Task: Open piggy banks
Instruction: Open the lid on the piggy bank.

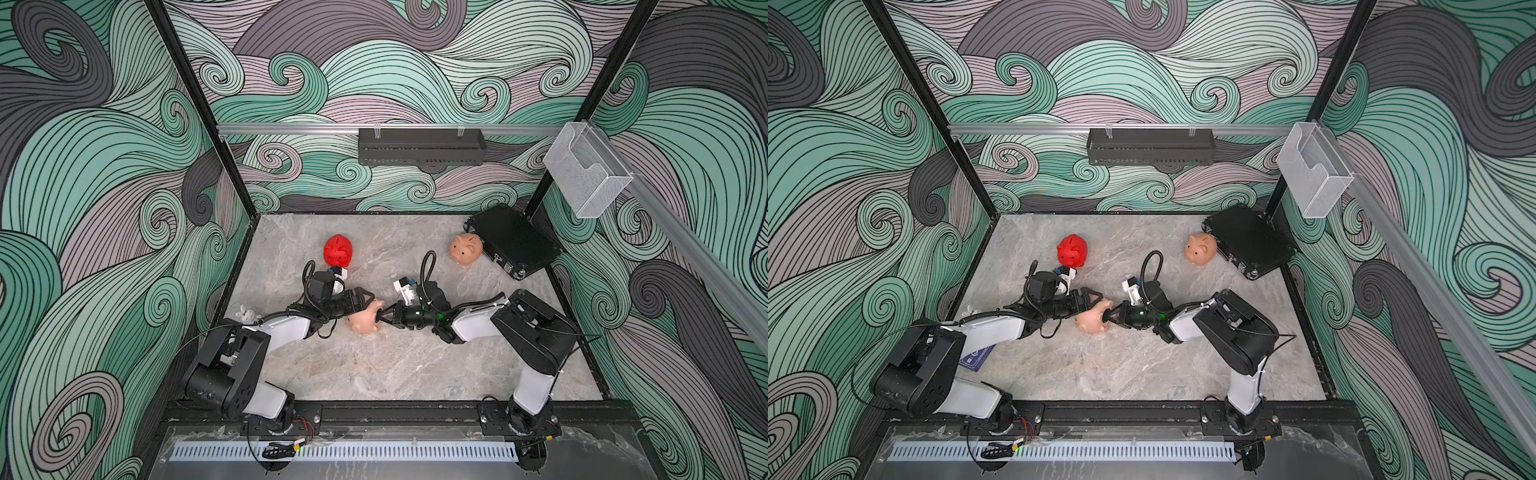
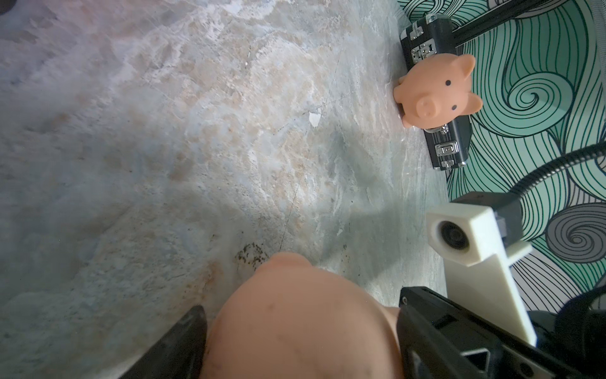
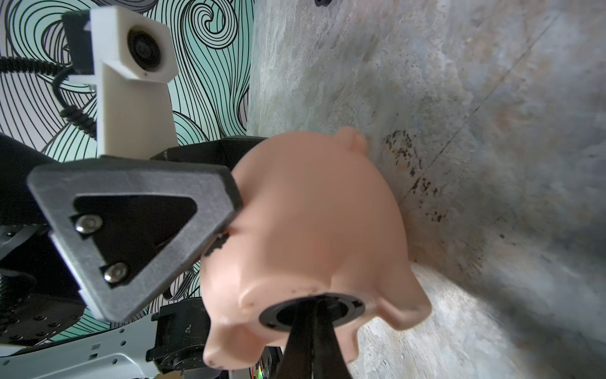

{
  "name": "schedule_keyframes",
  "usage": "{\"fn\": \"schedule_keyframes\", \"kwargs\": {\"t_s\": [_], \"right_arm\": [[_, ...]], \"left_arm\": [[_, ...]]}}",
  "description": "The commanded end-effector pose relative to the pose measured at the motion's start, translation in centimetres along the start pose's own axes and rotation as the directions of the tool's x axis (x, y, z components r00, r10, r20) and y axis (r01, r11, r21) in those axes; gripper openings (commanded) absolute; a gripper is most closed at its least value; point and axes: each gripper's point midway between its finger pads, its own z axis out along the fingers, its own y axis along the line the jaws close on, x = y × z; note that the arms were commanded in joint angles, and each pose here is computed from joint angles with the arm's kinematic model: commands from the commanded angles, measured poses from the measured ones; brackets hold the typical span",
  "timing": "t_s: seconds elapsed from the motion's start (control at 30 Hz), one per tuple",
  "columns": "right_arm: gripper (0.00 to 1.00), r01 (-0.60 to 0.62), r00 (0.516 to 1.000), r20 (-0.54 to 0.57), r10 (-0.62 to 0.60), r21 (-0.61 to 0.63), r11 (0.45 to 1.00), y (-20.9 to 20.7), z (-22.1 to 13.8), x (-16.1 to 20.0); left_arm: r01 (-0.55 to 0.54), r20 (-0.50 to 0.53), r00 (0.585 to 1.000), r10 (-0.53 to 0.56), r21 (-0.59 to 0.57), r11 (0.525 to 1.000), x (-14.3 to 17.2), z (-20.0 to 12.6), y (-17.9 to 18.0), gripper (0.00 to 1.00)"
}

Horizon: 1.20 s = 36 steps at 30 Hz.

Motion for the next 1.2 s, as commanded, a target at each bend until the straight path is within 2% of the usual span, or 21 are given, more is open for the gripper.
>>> {"fn": "schedule_keyframes", "kwargs": {"t_s": [0.0,0.13,0.33,0.67,0.87,1.03,1.17], "right_arm": [[0.0,0.071,0.996,0.055,-0.07,-0.019,0.997,1.5,0.1,-1.4],[0.0,0.098,0.993,0.067,-0.095,-0.034,0.995,1.7,0.4,-1.7],[0.0,0.134,0.985,0.108,-0.134,0.01,0.991,1.5,0.3,-2.6],[0.0,0.335,0.926,0.149,-0.346,0.09,0.938,1.6,0.1,-3.4],[0.0,0.469,0.832,0.241,-0.499,0.174,0.866,1.9,-1.2,-4.8],[0.0,0.575,0.758,0.21,-0.617,0.231,0.785,2.7,-1.3,-5.2],[0.0,0.65,0.699,0.191,-0.689,0.23,0.724,3.5,-0.9,-4.7]], "left_arm": [[0.065,-0.233,0.968,-0.09,-0.114,0.991,6.8,0.0,3.2,0.85],[0.065,-0.226,0.97,-0.089,-0.112,0.992,6.5,0.0,3.0,0.85],[0.057,-0.225,0.971,-0.081,-0.111,0.992,6.4,-0.1,2.9,0.85],[0.056,-0.248,0.966,-0.075,-0.082,0.995,6.8,0.5,2.8,0.86],[0.041,-0.276,0.959,-0.063,-0.087,0.995,7.2,0.8,3.2,0.86],[0.034,-0.275,0.96,-0.061,-0.1,0.994,7.2,0.9,3.5,0.86],[0.043,-0.28,0.958,-0.067,-0.09,0.995,7.2,1.3,3.4,0.86]]}}
